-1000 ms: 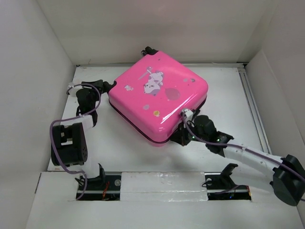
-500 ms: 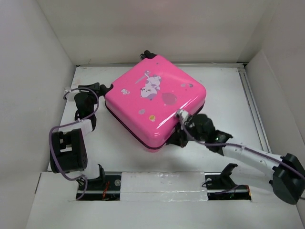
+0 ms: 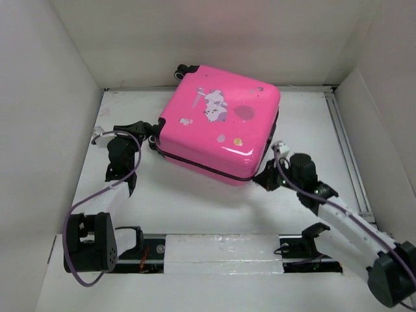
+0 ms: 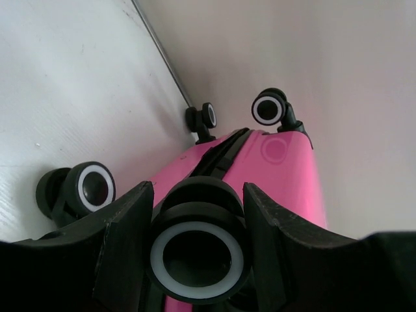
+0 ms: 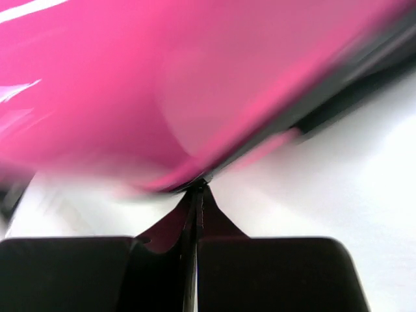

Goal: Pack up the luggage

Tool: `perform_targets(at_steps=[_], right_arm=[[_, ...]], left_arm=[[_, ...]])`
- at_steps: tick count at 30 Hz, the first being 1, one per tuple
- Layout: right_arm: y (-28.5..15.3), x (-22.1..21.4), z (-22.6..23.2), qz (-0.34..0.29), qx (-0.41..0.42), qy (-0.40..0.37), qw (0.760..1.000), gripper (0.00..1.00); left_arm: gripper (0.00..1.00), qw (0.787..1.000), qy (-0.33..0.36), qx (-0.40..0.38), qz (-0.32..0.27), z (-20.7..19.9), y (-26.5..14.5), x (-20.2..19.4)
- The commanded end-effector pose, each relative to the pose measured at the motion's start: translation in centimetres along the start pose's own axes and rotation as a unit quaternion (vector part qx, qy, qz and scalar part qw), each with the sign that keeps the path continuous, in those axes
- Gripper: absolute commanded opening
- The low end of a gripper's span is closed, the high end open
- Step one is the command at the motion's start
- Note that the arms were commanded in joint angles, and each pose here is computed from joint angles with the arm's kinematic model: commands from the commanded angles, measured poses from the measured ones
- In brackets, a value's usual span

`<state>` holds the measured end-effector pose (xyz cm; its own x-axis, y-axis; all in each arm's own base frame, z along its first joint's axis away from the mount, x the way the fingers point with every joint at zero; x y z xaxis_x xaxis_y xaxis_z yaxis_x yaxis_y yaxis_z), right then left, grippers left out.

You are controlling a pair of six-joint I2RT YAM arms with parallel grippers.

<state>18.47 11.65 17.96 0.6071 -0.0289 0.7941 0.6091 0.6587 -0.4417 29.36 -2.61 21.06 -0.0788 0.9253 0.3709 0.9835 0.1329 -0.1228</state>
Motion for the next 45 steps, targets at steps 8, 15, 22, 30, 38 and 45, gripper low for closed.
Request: perform_targets(at_steps=[8,15,22,30,38,45], right_arm=[[-0.6,1.6,7.0,-0.021,0.189,-0.050,0.980,0.00],[-0.6,0.2,14.3,-0.067,0.264,-0.059,0.960,0.00],[-1.7,6.2,9.8,-0.144,0.107,-0.056,0.982,0.00],[-4.6,11.0,3.4,-0.173,0.078,-0.038,0.981,0.00],[0.3,1.0,7.5,-0.151,0.076,-0.010,0.986,0.00],[3.5,4.9,11.2,-0.138,0.065,-0.066,0.986,0.00]], left_arm=[[0.00,0.995,0.020,-0.094,0.041,-4.8,-1.3,0.0],[0.00,0.990,0.024,-0.105,0.090,-3.6,-2.2,-2.4],[0.00,0.987,0.024,-0.123,0.102,-3.4,-3.4,-2.5],[0.00,0.979,0.067,-0.139,0.136,-4.5,-6.1,-7.1],[0.00,0.967,0.081,-0.149,0.189,-4.2,-9.4,-11.5],[0.00,0.950,0.073,-0.172,0.250,-4.4,-11.6,-14.4]])
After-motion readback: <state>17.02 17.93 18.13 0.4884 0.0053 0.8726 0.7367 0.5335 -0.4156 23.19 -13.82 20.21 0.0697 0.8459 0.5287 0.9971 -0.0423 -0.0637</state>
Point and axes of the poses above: each gripper's point midway between its finger pads, its own y axis out along the fingers, its own z axis along the line the jaws close on, x = y × z, the point moved 10 cm from there along -y, back along the fingers, and after that the axes turned 2 degrees about -y, right-handed, at the moved point
